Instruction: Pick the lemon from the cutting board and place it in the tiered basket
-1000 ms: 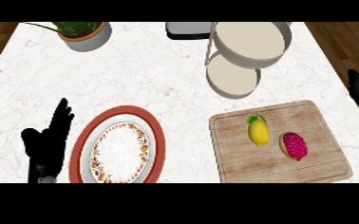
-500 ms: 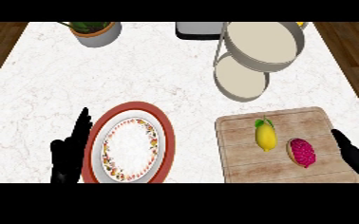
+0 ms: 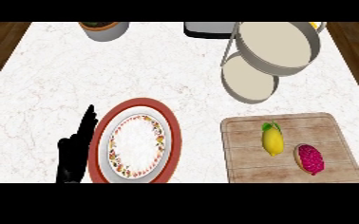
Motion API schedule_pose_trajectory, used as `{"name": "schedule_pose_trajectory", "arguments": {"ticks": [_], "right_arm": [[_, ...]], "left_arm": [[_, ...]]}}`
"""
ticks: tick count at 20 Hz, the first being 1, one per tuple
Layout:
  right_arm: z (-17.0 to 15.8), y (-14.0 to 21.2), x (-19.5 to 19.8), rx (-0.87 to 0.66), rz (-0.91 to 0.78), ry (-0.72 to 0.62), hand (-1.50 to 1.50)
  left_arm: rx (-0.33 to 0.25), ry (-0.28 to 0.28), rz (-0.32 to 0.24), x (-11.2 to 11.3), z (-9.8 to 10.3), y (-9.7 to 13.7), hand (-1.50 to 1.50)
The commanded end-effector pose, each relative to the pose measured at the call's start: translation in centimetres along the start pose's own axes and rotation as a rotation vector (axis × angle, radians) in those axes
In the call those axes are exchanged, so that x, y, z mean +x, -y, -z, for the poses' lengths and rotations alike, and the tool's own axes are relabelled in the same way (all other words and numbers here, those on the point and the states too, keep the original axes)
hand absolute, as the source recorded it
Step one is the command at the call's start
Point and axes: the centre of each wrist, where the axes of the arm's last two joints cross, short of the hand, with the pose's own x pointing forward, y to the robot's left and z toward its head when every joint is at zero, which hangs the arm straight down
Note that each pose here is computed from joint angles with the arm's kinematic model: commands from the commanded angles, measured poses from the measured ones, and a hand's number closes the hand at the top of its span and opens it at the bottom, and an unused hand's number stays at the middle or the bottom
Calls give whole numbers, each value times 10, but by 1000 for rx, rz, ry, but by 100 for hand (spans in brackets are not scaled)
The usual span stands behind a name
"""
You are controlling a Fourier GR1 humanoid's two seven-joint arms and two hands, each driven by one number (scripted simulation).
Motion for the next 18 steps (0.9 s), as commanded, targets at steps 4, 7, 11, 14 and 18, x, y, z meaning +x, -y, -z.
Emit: {"name": "schedule_pose_trajectory", "arguments": {"ticks": [4, 7, 11, 14, 18], "right_arm": [[-14, 13, 27, -27, -287, -137, -150], [-14, 5, 53, -74, -327, -173, -150], [-18, -26, 77, -71, -394, -208, -150], [-17, -49, 89, -83, -471, -208, -150], [-7, -71, 96, -33, -588, -292, -150]], "left_arm": [[-18, 9, 2, 6, 11, 3, 0], [-56, 12, -5, 3, 1, 18, 0], [-54, -3, 5, 2, 4, 19, 0], [-56, -1, 16, -9, 10, 11, 0], [-48, 3, -9, 2, 6, 26, 0]]}}
